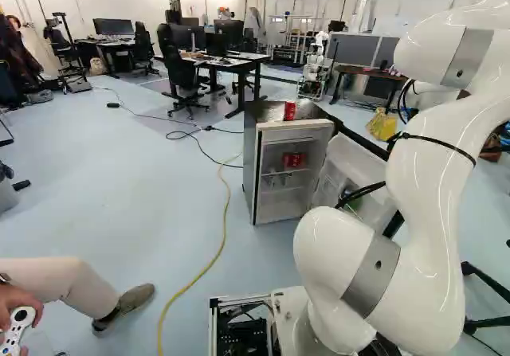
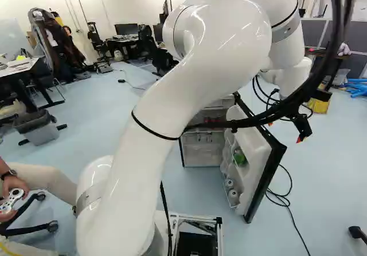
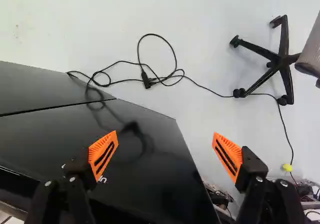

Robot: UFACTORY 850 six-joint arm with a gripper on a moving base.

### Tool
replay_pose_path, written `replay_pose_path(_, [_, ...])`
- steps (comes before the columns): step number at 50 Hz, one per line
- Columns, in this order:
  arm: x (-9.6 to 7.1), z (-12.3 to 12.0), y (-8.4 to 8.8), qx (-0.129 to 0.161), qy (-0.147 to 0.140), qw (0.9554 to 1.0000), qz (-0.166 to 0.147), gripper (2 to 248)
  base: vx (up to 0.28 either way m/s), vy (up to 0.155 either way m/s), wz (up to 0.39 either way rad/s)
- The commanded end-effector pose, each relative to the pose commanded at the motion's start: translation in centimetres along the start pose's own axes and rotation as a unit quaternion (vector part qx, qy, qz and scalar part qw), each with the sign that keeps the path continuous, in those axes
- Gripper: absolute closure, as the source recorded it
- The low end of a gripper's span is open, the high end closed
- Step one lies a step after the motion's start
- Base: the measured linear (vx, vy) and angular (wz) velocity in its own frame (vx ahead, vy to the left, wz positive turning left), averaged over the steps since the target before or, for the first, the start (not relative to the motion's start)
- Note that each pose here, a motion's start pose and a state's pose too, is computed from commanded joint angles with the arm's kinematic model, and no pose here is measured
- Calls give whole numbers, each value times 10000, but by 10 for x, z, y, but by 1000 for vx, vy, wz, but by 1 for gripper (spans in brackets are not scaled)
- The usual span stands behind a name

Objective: Grab a drink from the fridge

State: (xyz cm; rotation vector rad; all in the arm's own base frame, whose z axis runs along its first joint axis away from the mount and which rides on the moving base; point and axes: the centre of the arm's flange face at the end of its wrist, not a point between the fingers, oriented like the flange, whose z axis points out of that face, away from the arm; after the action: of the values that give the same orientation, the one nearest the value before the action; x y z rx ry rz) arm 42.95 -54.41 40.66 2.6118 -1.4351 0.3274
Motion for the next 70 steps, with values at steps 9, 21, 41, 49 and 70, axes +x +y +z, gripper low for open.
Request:
replay_pose_path(9, [-5,-1,0,-1,-29,10000,-8,3,0,0,0])
replay_pose_path(21, [-13,-4,-3,-1,-80,10000,-34,3,0,0,0])
replay_pose_path(41, [-28,-9,-7,1,-165,9998,-81,3,0,0,0])
replay_pose_path(49, [-34,-11,-8,2,-198,9998,-101,3,0,0,0])
replay_pose_path(70, [-50,-15,-13,4,-282,9995,-155,3,0,0,0])
